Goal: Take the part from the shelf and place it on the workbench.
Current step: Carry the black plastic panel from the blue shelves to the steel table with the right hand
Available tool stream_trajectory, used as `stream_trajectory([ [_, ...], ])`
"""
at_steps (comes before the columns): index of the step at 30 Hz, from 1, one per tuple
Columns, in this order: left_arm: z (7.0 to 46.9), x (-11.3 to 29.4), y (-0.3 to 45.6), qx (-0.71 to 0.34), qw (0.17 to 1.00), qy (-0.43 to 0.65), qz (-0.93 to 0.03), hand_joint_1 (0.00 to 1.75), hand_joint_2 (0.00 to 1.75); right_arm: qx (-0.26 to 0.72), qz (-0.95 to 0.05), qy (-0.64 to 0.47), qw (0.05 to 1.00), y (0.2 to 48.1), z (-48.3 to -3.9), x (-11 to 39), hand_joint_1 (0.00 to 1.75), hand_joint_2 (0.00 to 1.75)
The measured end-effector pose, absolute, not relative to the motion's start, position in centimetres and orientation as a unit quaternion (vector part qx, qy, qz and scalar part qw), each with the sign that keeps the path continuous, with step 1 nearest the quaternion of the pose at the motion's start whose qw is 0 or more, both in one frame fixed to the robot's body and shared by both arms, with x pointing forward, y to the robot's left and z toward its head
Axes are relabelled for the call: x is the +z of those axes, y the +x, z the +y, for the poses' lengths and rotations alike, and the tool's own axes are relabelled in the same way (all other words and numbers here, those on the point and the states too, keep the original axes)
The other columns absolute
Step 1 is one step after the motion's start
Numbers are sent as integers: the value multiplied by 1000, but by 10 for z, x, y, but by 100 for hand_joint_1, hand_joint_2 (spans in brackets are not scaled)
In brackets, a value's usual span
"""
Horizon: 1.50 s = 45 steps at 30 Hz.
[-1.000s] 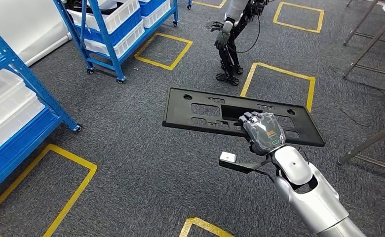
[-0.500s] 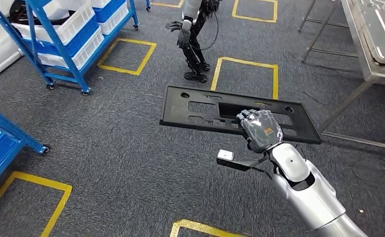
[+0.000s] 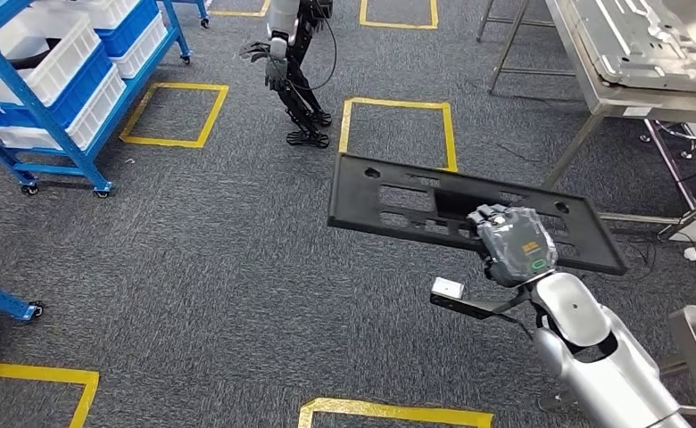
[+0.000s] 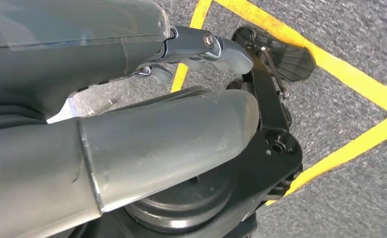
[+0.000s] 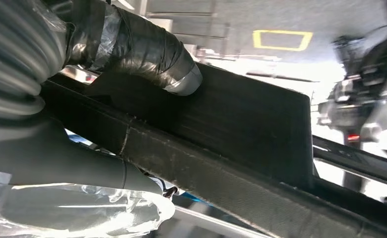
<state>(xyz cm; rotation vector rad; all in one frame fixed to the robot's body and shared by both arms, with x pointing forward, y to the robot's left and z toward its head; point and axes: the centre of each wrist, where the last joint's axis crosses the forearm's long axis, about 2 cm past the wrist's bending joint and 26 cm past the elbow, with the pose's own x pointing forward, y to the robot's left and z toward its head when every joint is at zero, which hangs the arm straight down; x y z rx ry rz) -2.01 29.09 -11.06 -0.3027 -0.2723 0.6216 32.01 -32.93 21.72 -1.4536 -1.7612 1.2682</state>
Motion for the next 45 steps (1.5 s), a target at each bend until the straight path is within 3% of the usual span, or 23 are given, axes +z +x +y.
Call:
stream_trajectory([
  [6,291,-111,-19,302,932,-149,-136,0,0,452,-639,-568,255,309,-366,232,175,175],
  [45,291,-111,-17,322,924,-151,-140,0,0,432,-598,-615,278,292,-428,249,175,175],
])
